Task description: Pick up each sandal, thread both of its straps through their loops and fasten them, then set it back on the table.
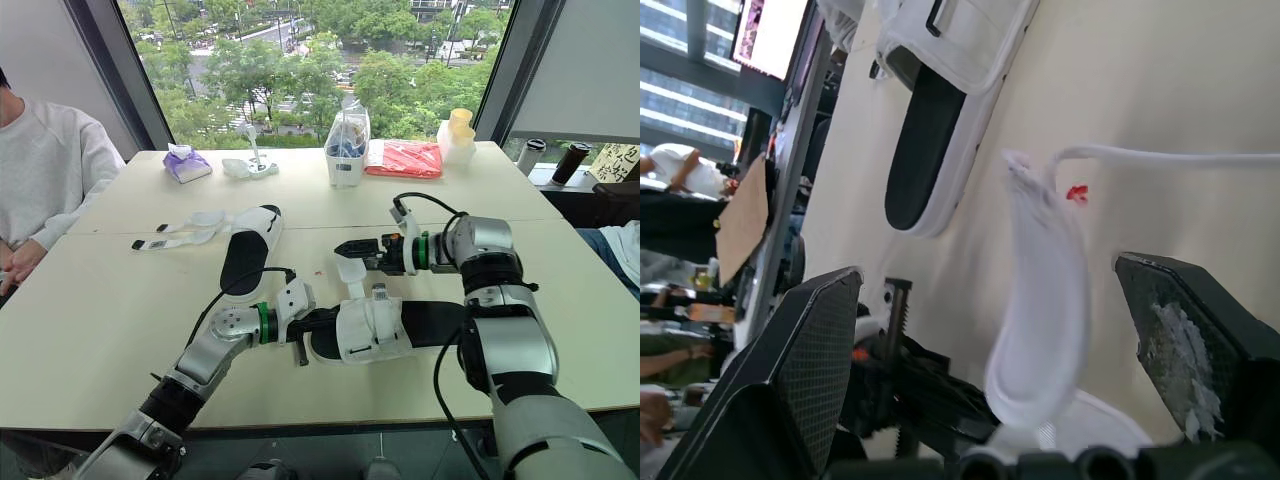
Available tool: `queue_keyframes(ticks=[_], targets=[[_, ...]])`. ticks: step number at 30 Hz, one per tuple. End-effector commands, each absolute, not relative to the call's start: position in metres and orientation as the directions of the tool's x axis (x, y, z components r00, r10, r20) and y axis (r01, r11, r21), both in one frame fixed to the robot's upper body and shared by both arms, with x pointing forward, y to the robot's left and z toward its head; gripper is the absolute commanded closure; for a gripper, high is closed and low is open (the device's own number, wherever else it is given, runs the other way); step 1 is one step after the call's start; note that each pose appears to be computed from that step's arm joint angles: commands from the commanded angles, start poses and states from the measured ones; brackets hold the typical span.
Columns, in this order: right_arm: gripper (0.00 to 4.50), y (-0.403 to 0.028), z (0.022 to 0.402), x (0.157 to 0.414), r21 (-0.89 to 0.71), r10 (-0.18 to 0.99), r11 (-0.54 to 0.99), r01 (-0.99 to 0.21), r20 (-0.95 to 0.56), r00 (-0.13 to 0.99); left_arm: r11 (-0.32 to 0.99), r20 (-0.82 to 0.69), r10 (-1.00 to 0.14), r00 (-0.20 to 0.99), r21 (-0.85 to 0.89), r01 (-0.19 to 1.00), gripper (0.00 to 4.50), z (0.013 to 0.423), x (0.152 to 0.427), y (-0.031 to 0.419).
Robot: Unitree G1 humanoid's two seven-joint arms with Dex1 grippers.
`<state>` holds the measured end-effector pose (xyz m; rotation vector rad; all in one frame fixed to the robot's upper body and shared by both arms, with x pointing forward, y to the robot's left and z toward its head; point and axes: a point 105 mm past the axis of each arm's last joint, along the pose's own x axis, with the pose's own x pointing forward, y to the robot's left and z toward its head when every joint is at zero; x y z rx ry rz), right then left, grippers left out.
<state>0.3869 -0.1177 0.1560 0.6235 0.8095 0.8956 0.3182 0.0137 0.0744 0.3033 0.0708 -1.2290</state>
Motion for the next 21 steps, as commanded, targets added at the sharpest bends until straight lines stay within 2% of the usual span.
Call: queue_keyframes(ticks=[1,4,8,14,17,20,21], targets=[[0.15,-0.116,0.168,0.403,0.753,0.829,0.517,-0.408,-0.32,0.458,0.329,-0.332,-0.872,0.361,0.149,0.933,4.5,0.04,0.317,0.022],[0.15,-0.113,0.168,0.413,0.747,0.805,0.536,-0.394,-0.312,0.504,0.335,-0.329,-0.87,0.367,0.15,0.93,4.5,0.041,0.318,0.022],[0.15,-0.116,0.171,0.431,0.748,0.732,0.572,-0.338,-0.279,0.621,0.346,-0.326,-0.867,0.377,0.151,0.926,4.5,0.04,0.319,0.023],[0.15,-0.112,0.174,0.441,0.753,0.697,0.577,-0.317,-0.251,0.672,0.354,-0.323,-0.865,0.385,0.151,0.923,4.5,0.04,0.318,0.023],[0.94,-0.109,0.168,0.44,0.73,0.695,0.603,-0.322,-0.284,0.66,0.359,-0.323,-0.863,0.388,0.149,0.921,4.5,0.039,0.318,0.024],[2.35,-0.108,0.156,0.437,0.677,0.685,0.657,-0.331,-0.353,0.637,0.36,-0.326,-0.862,0.389,0.148,0.921,4.5,0.039,0.318,0.025],[2.35,-0.109,0.153,0.436,0.669,0.682,0.666,-0.329,-0.37,0.631,0.361,-0.326,-0.861,0.39,0.148,0.921,4.5,0.039,0.318,0.026]])
